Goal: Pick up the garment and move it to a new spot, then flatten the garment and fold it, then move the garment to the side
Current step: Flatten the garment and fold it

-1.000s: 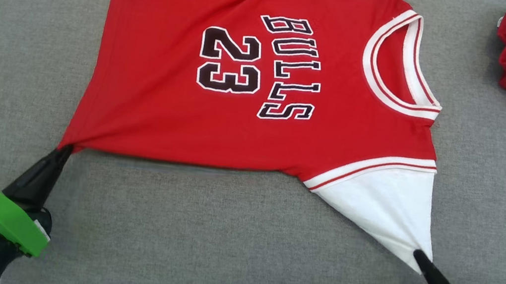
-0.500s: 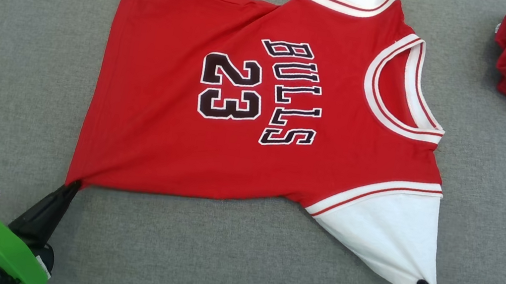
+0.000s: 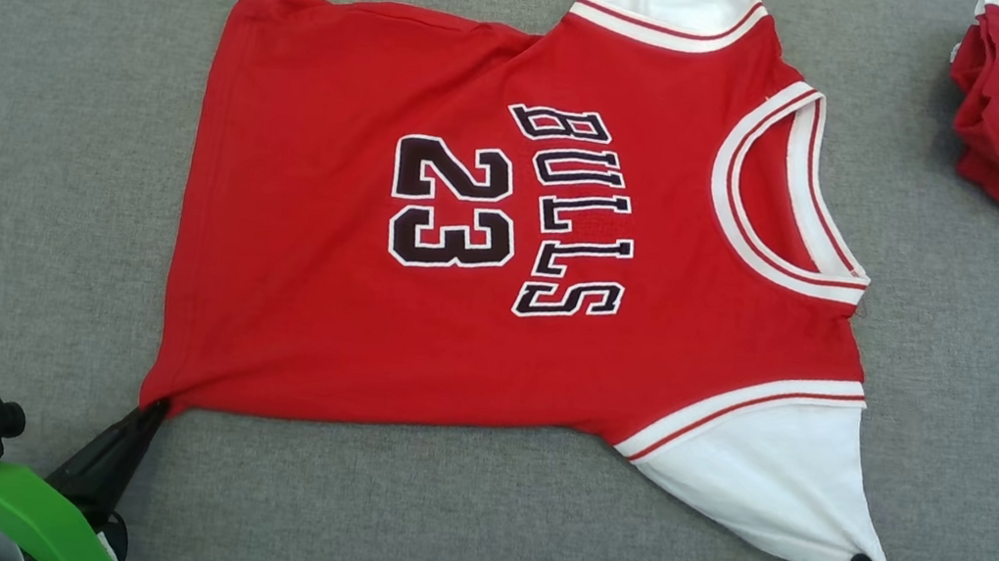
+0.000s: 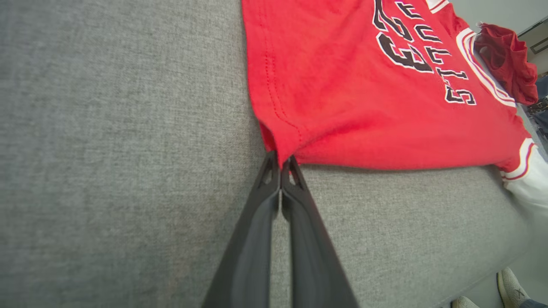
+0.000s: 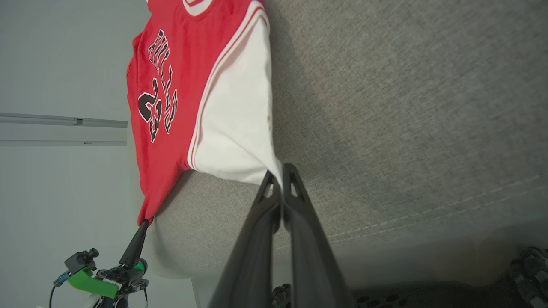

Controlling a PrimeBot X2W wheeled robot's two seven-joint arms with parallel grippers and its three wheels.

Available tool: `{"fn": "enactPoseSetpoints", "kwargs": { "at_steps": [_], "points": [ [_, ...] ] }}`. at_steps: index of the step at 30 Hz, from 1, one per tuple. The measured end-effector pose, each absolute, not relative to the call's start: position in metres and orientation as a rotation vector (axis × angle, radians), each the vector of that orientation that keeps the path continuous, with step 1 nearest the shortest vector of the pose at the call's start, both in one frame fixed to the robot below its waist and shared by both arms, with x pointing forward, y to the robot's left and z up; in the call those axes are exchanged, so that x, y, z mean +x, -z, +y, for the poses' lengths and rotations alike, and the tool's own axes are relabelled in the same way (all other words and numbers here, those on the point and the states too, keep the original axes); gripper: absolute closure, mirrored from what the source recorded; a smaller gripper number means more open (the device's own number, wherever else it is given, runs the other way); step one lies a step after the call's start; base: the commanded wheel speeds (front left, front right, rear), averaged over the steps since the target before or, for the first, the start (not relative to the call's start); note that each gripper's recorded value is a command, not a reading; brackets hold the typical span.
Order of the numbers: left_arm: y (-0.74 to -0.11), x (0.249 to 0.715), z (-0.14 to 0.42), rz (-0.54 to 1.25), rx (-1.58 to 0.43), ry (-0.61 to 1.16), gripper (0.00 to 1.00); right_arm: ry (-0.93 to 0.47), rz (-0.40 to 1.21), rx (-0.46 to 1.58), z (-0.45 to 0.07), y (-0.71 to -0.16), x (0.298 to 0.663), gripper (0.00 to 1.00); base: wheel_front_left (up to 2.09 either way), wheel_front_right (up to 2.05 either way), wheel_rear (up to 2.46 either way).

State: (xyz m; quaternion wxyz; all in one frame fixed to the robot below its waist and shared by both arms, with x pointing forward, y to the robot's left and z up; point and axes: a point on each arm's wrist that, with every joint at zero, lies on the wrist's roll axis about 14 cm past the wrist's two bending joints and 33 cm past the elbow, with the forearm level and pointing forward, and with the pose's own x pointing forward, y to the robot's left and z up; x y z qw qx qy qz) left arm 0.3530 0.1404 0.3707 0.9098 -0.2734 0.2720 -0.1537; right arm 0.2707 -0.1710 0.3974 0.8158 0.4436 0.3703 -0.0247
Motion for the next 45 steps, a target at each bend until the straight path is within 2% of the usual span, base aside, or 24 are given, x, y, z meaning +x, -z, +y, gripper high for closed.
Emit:
{"fn": "enactPoseSetpoints", "kwargs": {
  "at_steps": [5, 7, 12, 13, 14, 15, 16, 17, 18, 19, 25, 31, 37, 40, 45],
  "points": [
    [-0.372, 0.351, 0.142, 0.549, -0.563, 0.300, 1.00, 0.022, 0.752, 0.908, -0.165, -0.400, 0.278, 1.00, 0.00, 0.00, 0.00],
    [-0.373, 0.350, 0.142, 0.544, -0.566, 0.298, 0.90, 0.018, 0.758, 0.901, -0.162, -0.397, 0.275, 1.00, 0.00, 0.00, 0.00],
    [-0.372, 0.346, 0.143, 0.548, -0.548, 0.297, 0.50, 0.012, 0.766, 0.870, -0.158, -0.392, 0.271, 1.00, 0.00, 0.00, 0.00],
    [-0.372, 0.345, 0.143, 0.546, -0.545, 0.298, 0.20, 0.000, 0.769, 0.863, -0.155, -0.392, 0.270, 1.00, 0.00, 0.00, 0.00],
    [-0.373, 0.345, 0.143, 0.545, -0.543, 0.297, 0.04, -0.010, 0.767, 0.849, -0.153, -0.392, 0.271, 0.93, 0.00, 0.00, 0.00],
    [-0.373, 0.344, 0.144, 0.544, -0.540, 0.296, 0.00, -0.018, 0.761, 0.833, -0.152, -0.392, 0.272, 0.80, 0.00, 0.00, 0.00],
    [-0.373, 0.344, 0.145, 0.543, -0.535, 0.295, 0.00, -0.026, 0.749, 0.809, -0.153, -0.393, 0.274, 0.75, 0.00, 0.00, 0.00],
    [-0.373, 0.343, 0.145, 0.544, -0.529, 0.295, 0.00, -0.031, 0.739, 0.778, -0.154, -0.394, 0.275, 0.57, 0.00, 0.00, 0.00],
    [-0.372, 0.343, 0.145, 0.544, -0.527, 0.295, 0.00, -0.038, 0.732, 0.748, -0.155, -0.394, 0.277, 0.33, 0.00, 0.00, 0.00],
    [-0.373, 0.342, 0.144, 0.543, -0.527, 0.297, 0.00, -0.044, 0.717, 0.721, -0.156, -0.396, 0.279, 0.01, 0.00, 0.00, 0.00],
    [-0.374, 0.338, 0.131, 0.545, -0.517, 0.333, 0.00, -0.082, 0.673, 0.557, -0.158, -0.398, 0.283, 0.00, 0.00, 0.00, 0.00],
    [-0.382, 0.349, 0.146, 0.499, -0.505, 0.289, 0.00, -0.127, 0.666, 0.333, -0.169, -0.397, 0.276, 0.00, 0.00, 0.00, 0.00],
    [-0.414, 0.378, 0.177, 0.354, -0.469, 0.195, 0.00, -0.070, 0.436, 0.167, -0.196, -0.435, 0.304, 0.00, 0.00, 0.00, 0.00],
    [-0.437, 0.387, 0.180, 0.260, -0.443, 0.178, 0.00, -0.088, 0.250, 0.087, -0.193, -0.472, 0.327, 0.00, 0.00, 0.00, 0.00],
    [-0.468, 0.390, 0.182, 0.151, -0.392, 0.169, 0.00, -0.084, 0.112, 0.051, -0.190, -0.498, 0.337, 0.00, 0.00, 0.00, 0.00]
  ]
}}
